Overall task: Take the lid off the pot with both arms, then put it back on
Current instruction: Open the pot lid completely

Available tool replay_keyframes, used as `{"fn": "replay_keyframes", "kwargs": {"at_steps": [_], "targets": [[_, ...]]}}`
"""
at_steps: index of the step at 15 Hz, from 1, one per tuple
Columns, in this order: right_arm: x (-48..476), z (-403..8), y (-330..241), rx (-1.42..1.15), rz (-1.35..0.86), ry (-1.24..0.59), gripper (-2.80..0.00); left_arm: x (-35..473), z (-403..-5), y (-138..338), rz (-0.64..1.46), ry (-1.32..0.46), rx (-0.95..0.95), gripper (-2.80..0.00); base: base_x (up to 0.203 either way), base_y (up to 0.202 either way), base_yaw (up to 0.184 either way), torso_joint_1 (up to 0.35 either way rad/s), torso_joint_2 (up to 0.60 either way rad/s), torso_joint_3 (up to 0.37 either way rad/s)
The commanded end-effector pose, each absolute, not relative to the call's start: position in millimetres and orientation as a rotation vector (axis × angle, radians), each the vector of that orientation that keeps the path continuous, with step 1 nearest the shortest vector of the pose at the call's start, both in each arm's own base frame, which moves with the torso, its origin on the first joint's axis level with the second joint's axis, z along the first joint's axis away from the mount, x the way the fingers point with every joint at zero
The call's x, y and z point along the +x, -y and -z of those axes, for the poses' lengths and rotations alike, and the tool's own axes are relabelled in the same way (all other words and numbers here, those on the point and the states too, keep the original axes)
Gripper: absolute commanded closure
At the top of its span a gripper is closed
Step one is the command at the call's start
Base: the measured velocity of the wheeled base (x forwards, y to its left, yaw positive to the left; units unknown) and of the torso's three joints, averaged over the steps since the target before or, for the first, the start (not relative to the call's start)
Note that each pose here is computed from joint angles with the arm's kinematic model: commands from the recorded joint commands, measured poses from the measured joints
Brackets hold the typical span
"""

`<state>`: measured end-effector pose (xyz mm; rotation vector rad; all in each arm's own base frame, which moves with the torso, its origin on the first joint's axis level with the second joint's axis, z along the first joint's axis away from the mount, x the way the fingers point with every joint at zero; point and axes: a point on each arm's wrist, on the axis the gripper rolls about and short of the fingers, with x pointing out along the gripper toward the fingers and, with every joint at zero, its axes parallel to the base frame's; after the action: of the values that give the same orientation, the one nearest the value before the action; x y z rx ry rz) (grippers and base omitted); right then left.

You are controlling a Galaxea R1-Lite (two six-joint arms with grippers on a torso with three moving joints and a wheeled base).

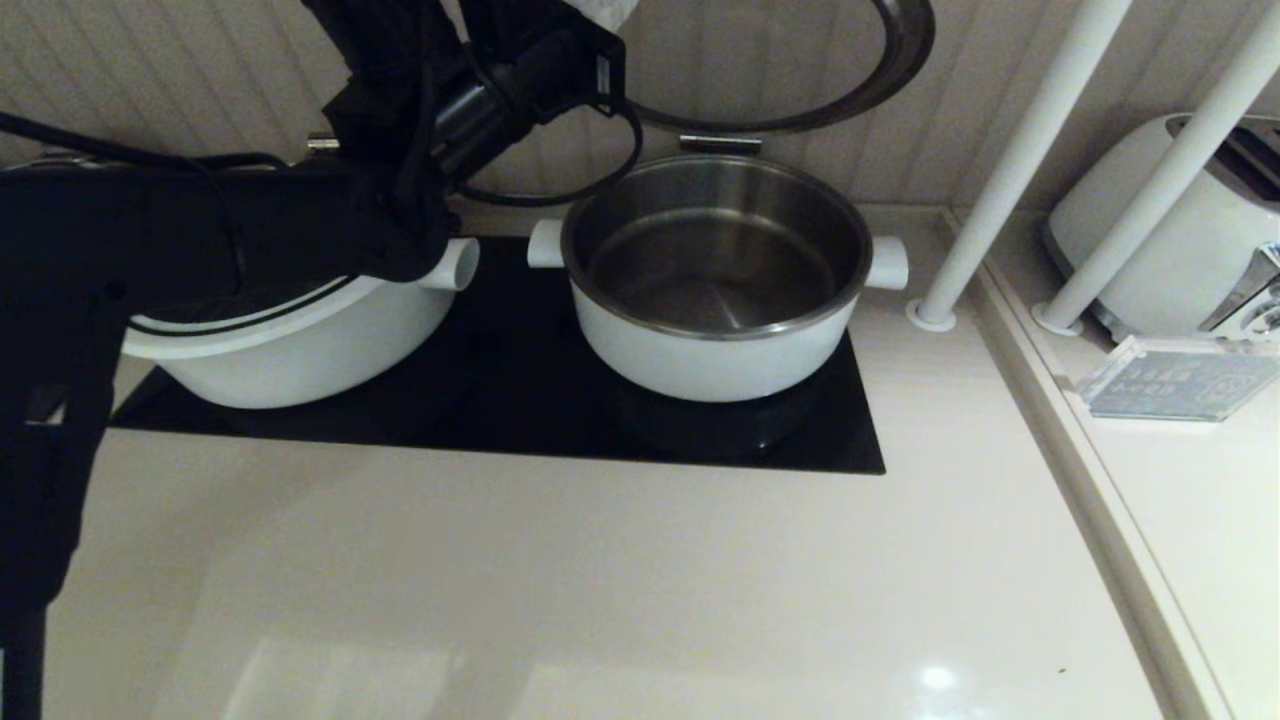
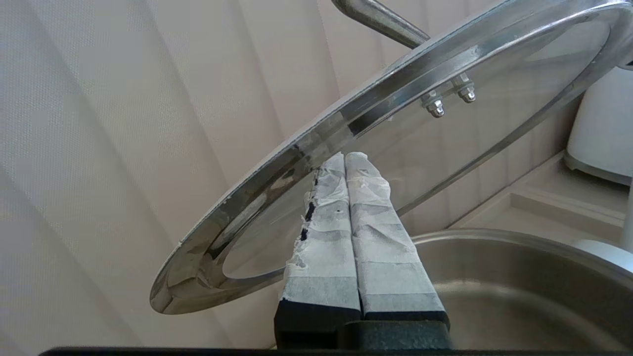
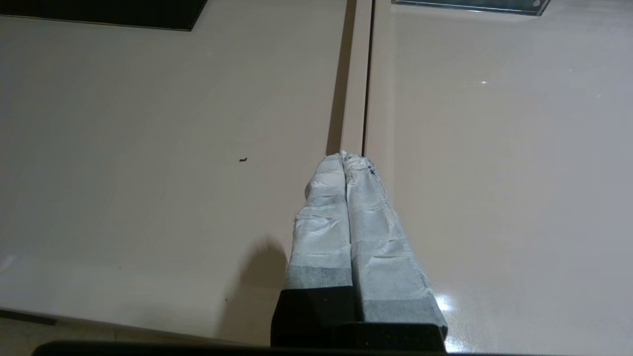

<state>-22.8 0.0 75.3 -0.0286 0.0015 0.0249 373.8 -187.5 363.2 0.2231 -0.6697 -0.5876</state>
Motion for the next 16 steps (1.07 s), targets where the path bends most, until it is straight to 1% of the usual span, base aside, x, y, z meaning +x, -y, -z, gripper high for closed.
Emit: {"fn": "replay_keyframes", "kwargs": {"at_steps": [1,16], "targets": [[-23,-75,0,-0.029,-0.026,-0.001,0.00,373,-365,186,0.582,0.681,0.223,0.00,0.000,0.000,0.000,0.000,0.00,0.000],[-23,-75,0,-0.029,-0.026,-0.001,0.00,368,-378,172,0.546,0.714,0.225,0.00,0.000,0.000,0.000,0.000,0.00,0.000]]}}
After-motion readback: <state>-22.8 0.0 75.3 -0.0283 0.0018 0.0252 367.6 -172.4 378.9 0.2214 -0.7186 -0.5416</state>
